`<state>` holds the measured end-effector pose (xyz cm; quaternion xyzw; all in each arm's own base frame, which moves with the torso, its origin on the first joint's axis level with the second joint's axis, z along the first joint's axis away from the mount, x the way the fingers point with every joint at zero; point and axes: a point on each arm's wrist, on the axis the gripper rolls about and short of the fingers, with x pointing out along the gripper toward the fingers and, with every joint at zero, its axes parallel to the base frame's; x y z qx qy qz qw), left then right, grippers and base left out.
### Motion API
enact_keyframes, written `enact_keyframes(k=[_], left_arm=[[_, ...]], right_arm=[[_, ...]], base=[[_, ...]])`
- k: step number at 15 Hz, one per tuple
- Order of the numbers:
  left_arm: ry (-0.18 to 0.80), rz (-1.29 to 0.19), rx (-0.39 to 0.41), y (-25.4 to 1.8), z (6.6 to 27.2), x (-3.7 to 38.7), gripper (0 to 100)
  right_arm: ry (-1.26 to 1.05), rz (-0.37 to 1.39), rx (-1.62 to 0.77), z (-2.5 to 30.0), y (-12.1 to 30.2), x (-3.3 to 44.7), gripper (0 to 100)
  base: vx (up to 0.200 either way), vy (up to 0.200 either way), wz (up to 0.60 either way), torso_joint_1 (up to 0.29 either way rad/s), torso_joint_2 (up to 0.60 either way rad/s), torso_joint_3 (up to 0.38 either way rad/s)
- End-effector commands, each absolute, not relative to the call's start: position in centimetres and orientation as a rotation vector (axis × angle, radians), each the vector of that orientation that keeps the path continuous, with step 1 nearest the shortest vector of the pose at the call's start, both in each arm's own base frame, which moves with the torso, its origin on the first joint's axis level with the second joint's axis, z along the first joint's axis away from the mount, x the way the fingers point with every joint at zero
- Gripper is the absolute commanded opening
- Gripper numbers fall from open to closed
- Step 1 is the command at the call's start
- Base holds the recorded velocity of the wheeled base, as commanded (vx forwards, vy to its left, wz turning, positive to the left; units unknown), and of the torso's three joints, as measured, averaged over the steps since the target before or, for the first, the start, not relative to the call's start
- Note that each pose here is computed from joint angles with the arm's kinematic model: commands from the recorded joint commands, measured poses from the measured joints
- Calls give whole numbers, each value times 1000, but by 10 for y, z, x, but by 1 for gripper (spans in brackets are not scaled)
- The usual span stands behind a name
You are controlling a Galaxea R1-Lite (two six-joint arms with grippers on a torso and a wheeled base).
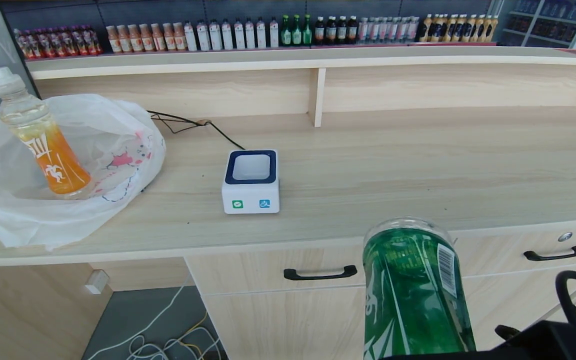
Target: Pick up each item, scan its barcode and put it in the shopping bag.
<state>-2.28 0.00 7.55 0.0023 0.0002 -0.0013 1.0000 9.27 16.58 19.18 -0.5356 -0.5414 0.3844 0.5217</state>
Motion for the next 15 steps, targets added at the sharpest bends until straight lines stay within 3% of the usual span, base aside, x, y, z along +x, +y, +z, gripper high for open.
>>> enact_keyframes(k=[1, 15], left_arm=[[0, -3, 5, 0, 75, -23, 100], [0, -3, 5, 0, 75, -23, 100]], right_arm=[[-1281, 944, -1297, 184, 162, 90, 0], [-1315, 933, -1411, 180, 161, 88, 0]], base=[[0, 0, 0, 0, 0, 0], [0, 0, 0, 0, 0, 0]])
